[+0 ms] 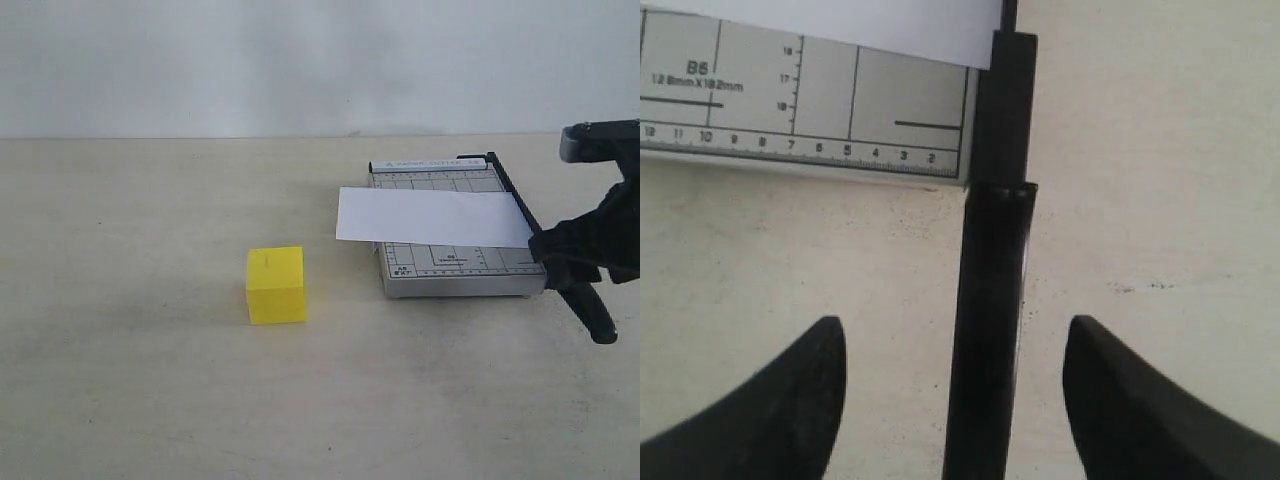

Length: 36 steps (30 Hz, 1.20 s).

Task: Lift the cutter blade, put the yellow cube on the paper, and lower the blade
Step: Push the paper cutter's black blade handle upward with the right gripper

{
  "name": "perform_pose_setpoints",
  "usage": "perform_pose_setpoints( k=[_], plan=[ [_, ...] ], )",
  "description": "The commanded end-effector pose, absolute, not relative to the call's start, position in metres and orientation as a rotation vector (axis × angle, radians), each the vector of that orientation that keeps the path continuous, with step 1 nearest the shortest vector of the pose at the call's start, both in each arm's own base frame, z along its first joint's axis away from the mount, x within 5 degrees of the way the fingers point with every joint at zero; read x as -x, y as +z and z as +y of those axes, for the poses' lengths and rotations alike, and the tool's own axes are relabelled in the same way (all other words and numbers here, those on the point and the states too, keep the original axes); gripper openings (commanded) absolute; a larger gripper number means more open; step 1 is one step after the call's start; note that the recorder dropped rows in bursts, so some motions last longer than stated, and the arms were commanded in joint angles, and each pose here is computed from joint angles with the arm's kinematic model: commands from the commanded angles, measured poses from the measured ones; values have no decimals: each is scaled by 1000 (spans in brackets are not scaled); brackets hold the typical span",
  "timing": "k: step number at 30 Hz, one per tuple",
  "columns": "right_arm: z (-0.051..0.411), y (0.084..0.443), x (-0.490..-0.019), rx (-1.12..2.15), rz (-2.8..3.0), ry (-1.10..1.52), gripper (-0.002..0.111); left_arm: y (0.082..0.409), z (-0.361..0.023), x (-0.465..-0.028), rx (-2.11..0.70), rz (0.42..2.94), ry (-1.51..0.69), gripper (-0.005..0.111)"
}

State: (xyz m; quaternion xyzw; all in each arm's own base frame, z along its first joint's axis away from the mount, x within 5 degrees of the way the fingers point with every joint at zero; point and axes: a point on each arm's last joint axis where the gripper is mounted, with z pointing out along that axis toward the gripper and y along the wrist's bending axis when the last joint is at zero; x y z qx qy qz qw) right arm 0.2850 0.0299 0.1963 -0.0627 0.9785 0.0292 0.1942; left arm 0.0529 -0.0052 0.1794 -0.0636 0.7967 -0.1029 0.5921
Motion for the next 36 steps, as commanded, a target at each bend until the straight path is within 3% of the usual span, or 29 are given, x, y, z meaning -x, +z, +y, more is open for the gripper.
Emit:
perform_pose_setpoints(
  k=[1, 12, 14, 17, 18, 21, 25, 36],
  plan=[
    [29, 183, -287, 212, 2747, 63, 61, 181, -5, -53, 156, 1840, -243, 5],
    [30, 154, -291, 226, 2828, 58, 60, 181, -5, -53, 156, 1840, -243, 5],
    [30, 153, -291, 227, 2833, 58, 47, 181, -5, -53, 156, 1840, -243, 5],
    [30, 161, -291, 245, 2795, 56, 6, 181, -5, -53, 156, 1840, -243, 5],
    [30, 166, -291, 241, 2769, 56, 2, 181, -5, -53, 156, 1840, -243, 5],
    [29, 195, -291, 220, 2618, 54, 10, 181, -5, -53, 156, 1840, -243, 5],
    [29, 217, -288, 219, 2512, 48, 11, 181, -5, -53, 156, 1840, -243, 5],
    [29, 239, -290, 214, 2361, 35, 11, 181, -5, -53, 156, 1840, -243, 5]
  ],
)
